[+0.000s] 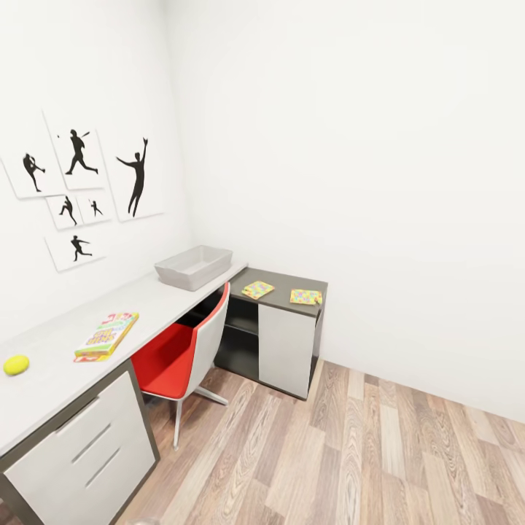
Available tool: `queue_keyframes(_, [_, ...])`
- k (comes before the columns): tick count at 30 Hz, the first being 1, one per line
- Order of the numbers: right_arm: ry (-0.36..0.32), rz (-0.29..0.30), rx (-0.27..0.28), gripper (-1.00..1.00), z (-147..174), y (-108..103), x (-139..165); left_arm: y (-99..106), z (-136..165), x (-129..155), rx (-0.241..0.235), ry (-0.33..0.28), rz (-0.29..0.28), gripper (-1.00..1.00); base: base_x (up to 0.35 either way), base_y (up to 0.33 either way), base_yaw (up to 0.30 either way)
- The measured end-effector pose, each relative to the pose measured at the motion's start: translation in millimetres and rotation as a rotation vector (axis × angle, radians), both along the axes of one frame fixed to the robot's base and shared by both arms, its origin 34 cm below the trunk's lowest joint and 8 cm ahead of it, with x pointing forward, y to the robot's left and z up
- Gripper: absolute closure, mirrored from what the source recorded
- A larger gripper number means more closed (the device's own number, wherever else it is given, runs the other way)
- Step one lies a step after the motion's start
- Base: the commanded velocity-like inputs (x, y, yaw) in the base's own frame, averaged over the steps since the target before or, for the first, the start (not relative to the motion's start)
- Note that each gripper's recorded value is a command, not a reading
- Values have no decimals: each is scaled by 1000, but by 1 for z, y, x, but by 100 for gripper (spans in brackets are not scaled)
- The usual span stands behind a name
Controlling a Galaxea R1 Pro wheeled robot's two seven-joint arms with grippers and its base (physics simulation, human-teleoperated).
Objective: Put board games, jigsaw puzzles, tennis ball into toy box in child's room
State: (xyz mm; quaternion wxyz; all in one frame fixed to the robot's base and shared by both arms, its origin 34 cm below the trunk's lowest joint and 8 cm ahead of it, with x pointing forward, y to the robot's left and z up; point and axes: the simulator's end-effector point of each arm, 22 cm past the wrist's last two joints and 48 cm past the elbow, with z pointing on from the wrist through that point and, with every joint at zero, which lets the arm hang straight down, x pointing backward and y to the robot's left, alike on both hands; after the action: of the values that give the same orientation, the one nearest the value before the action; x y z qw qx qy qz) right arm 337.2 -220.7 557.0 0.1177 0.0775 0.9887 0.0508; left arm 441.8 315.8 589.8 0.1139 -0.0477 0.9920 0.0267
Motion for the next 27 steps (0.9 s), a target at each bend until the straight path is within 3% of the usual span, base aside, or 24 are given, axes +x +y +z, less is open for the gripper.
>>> queue_keyframes(5, [-57, -58, 24, -100, 18, 2, 39, 4, 19, 28, -16, -41, 52, -100, 0, 0, 0])
queue_keyframes(12, [-154, -56, 22, -100, 39, 7, 69, 6, 38, 48, -22, -82, 62, -100, 0, 0, 0])
queue_keyframes(27, [-170, -58, 30, -100, 59, 9, 71, 6, 61, 58, -21, -139, 60, -100, 0, 0, -9])
